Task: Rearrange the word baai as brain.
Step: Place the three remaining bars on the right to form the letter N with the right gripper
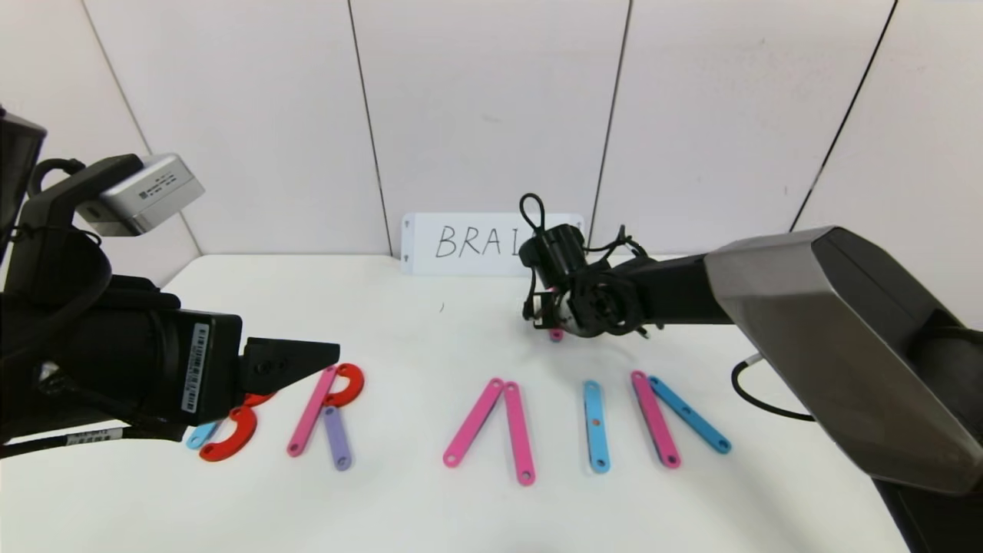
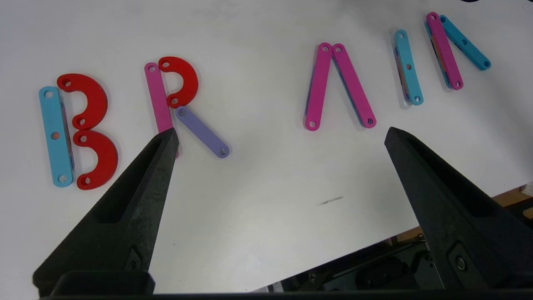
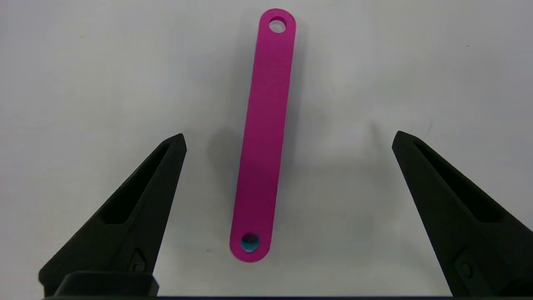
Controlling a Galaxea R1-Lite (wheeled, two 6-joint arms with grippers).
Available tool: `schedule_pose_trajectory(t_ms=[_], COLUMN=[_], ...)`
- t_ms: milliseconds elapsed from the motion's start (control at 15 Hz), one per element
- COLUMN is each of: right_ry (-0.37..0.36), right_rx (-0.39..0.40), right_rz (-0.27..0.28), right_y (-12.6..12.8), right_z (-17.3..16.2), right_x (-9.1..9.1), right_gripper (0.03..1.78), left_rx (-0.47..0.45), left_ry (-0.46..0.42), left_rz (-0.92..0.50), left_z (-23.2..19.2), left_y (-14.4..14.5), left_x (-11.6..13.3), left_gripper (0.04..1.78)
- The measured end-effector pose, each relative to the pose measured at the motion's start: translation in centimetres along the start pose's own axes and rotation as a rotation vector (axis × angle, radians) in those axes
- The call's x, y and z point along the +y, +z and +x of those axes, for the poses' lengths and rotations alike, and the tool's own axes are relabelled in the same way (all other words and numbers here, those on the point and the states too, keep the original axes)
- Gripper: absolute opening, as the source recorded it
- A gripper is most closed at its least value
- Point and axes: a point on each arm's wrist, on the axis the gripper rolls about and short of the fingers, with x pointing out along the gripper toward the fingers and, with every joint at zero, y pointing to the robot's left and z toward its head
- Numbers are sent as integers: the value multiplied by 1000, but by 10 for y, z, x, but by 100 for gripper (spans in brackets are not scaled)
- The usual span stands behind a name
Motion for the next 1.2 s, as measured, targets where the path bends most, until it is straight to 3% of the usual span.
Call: schedule_pose_trajectory(t_ms=[467,1200], right_ry=[-58,-23], right_rx=[55,51], right_rz=[73,39], right_y=[2,-9], right_z=[8,9], right_x=[2,21], right_gripper=[173,173], left_rx=[3,6], left_ry=[0,0], left_rz=[1,2], left_z=[0,1], left_y=[-1,-1], left_x=[0,0], left_gripper=[173,173])
